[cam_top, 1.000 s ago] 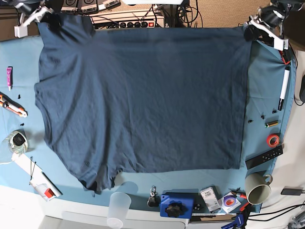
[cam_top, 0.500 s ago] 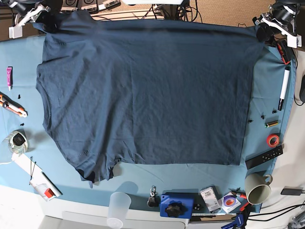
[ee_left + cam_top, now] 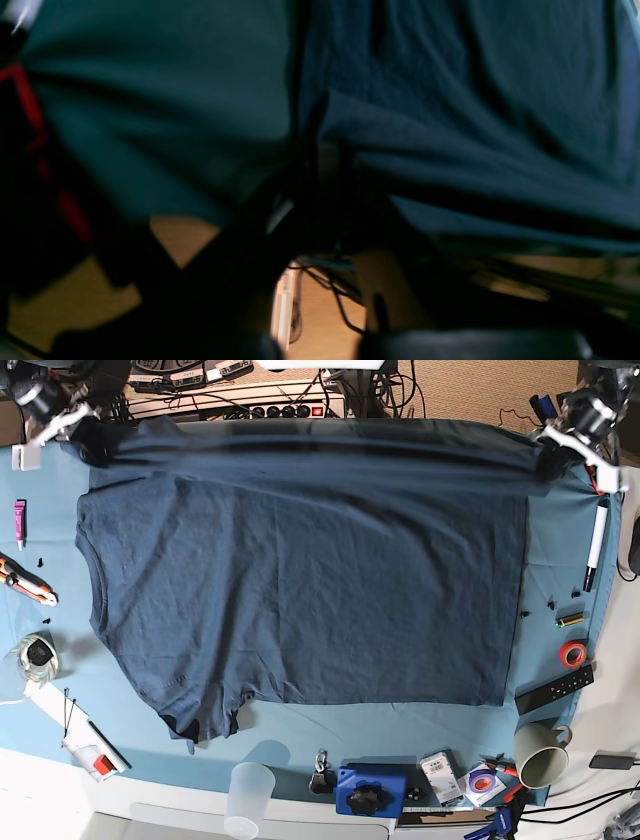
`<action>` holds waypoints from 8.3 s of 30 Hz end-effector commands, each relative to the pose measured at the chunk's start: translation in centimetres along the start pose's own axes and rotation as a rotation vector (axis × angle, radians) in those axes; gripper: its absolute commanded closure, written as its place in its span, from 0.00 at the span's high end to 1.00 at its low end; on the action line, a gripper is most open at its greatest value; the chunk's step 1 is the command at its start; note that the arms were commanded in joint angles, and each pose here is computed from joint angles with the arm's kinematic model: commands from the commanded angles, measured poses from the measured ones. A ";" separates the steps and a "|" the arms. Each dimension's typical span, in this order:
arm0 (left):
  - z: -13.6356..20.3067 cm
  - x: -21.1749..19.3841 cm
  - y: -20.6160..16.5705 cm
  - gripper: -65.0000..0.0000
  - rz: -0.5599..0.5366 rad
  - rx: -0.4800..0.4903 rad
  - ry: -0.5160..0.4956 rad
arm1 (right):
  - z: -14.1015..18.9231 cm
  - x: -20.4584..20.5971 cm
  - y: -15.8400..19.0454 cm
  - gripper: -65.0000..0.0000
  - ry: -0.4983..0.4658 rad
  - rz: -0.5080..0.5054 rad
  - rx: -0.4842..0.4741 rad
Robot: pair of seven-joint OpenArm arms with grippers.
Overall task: Fold the T-shirt properly
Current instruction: 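Lift the shoulder edge with both grippers and fold it over the body, then lay the folded edge down and open both grippers, withdrawing, then grasp the folded edge again with both grippers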
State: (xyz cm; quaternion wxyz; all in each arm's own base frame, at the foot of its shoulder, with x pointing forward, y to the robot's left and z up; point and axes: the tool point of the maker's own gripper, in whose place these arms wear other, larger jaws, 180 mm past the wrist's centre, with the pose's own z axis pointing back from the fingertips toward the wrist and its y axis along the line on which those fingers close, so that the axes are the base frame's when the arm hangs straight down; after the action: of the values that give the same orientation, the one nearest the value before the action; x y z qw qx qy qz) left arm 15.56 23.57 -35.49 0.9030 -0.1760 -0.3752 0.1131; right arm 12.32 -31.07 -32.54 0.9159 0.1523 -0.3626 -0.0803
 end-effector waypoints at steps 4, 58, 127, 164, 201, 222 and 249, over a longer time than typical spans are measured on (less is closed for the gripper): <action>-1.1 2.6 1.0 0.00 -0.027 0.100 -0.079 | -1.2 2.8 0.4 0.00 -0.073 0.066 0.001; -13.9 15.5 0.6 0.00 -0.180 0.128 -0.212 | -16.8 16.2 -1.0 0.00 -0.252 0.040 -0.001; -11.9 17.6 -3.3 0.32 -0.400 0.188 -0.064 | -9.1 25.1 -2.4 0.29 -0.394 0.092 -0.019; 3.3 9.7 -2.3 0.32 -0.375 0.314 -0.152 | -12.4 7.4 -4.5 0.53 -0.044 -0.325 0.197; -6.9 10.2 -0.9 0.44 -0.111 0.178 -0.143 | -16.4 4.8 0.1 0.53 0.099 -0.252 0.279; -12.0 7.9 0.2 0.35 0.197 -0.109 0.001 | -16.3 4.5 0.2 0.53 0.119 -0.248 0.280; -12.7 4.7 -1.1 0.00 0.216 -0.230 0.258 | -15.6 5.9 -0.2 0.00 0.083 -0.230 0.279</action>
State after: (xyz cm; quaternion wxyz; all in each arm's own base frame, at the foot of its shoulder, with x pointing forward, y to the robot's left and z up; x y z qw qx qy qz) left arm 27.99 20.42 -40.71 0.8934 -0.3424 -0.2478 0.1523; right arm 28.01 -28.57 -39.27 0.8741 0.3342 -0.3303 -0.1234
